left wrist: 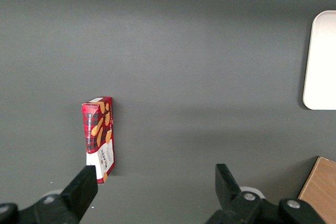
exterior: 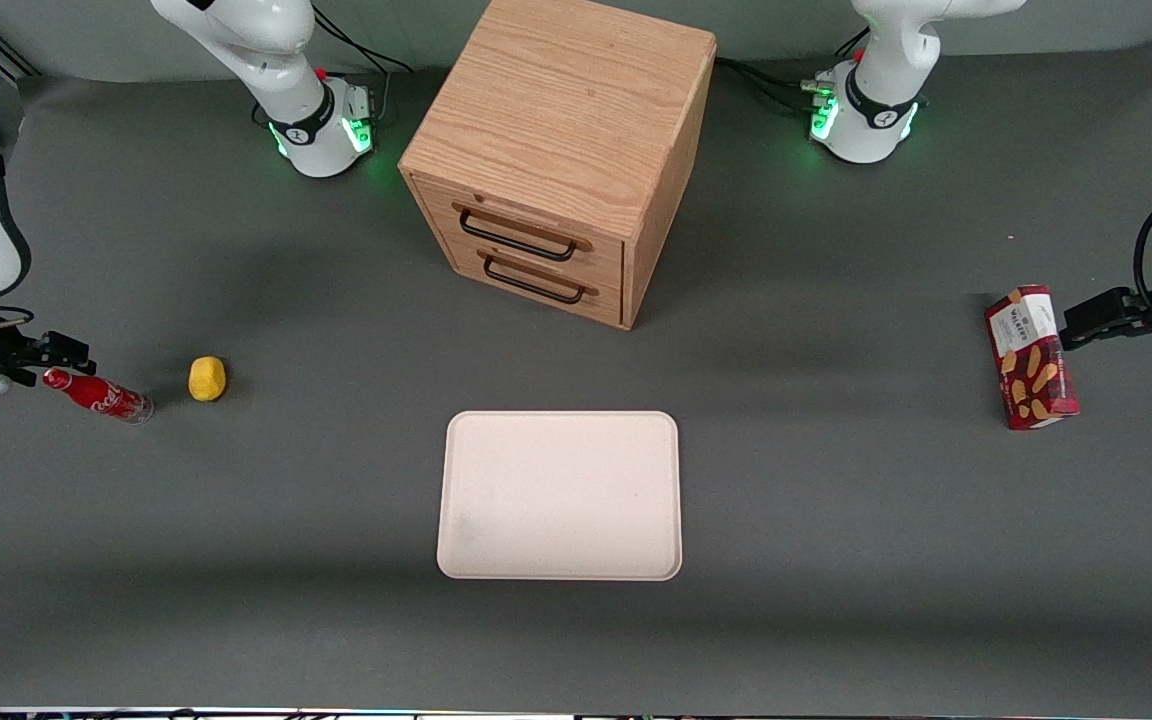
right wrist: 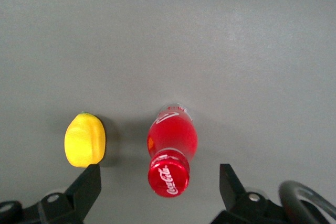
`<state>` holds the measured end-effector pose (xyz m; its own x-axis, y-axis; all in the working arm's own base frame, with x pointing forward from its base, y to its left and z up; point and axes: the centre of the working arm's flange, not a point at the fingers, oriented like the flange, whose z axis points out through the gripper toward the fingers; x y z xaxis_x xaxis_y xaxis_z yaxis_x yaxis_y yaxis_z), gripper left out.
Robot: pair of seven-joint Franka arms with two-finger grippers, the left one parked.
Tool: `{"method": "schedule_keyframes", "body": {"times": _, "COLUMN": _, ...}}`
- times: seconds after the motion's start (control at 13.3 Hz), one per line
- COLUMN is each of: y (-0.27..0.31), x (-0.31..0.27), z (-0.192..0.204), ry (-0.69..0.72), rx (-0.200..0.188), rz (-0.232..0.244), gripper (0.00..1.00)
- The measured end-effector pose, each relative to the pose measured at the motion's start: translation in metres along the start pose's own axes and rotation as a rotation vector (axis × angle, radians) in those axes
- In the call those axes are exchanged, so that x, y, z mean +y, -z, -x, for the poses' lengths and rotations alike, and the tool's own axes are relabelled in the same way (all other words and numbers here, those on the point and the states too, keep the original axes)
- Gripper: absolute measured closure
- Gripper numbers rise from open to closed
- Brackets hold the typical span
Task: Place coke bottle on tray
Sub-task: 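Lower the open right gripper around the bottle's neck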
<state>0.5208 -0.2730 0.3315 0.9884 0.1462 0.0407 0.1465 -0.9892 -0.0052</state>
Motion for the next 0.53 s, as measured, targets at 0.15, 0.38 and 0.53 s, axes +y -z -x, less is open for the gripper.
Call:
{"method": "schedule_keyframes", "body": {"times": 0.15, "y": 0.0, "x": 0.0008, "z": -0.001, "ry": 0.001, "rx": 0.008, "rz": 0.007, "gripper": 0.0}}
{"method": "schedule_keyframes", "body": {"times": 0.38, "y": -0.0024, "x": 0.0017, "z": -0.0021, "ry": 0.002, "rx": 0.014, "rz": 0.013, "gripper": 0.02}}
{"method": "schedule_keyframes", "body": {"times": 0.53, "y": -0.0039, "x": 0.0016, "z": -0.0023, "ry": 0.004, "rx": 0.013, "rz": 0.013, "gripper": 0.1}}
